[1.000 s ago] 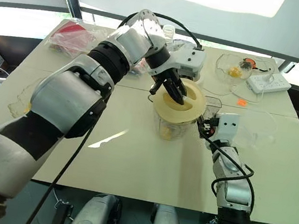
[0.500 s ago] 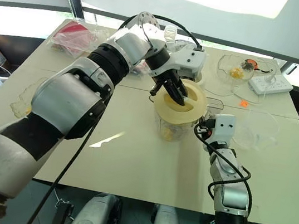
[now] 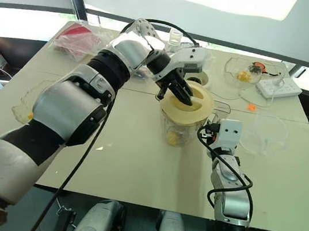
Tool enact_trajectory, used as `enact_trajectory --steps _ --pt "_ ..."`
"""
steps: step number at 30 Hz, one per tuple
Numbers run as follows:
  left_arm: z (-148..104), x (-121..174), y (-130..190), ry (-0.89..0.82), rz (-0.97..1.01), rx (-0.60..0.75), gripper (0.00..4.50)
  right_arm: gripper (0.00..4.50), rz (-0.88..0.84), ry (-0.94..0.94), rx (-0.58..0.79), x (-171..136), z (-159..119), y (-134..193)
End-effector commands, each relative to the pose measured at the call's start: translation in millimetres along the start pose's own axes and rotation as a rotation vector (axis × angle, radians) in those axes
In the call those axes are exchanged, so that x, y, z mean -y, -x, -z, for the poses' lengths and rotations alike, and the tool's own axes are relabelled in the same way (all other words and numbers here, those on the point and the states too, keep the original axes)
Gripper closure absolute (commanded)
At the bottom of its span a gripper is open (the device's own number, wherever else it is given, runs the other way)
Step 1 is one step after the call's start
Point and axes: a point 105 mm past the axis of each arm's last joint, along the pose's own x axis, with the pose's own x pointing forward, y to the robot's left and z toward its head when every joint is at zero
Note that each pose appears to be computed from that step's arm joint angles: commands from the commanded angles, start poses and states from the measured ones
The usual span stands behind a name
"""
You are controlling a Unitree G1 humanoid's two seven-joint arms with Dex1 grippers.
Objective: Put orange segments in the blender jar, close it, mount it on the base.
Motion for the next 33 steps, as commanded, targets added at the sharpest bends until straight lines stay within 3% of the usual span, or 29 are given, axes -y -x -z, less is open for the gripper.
enact_trajectory --steps 1,17,28,33 --pt "42.7 1.6 -18.0 0.191 -0.015 -0.074 4.27 3.69 -0.004 0.014 0.156 -3.2 -42.9 6.1" --pt "57.7 2.1 -24.5 0.377 -0.135 -0.149 4.27 3.69 0.01 0.007 0.168 -1.3 -47.7 4.6" --pt "55.6 6.8 -21.1 0.184 -0.115 -0.147 4.27 3.69 0.003 0.01 0.16 1.8 -44.7 6.4" --pt "41.2 7.4 -11.6 0.081 -0.116 -0.109 1.74 3.69 -0.004 0.016 0.154 2.5 -42.2 6.9"
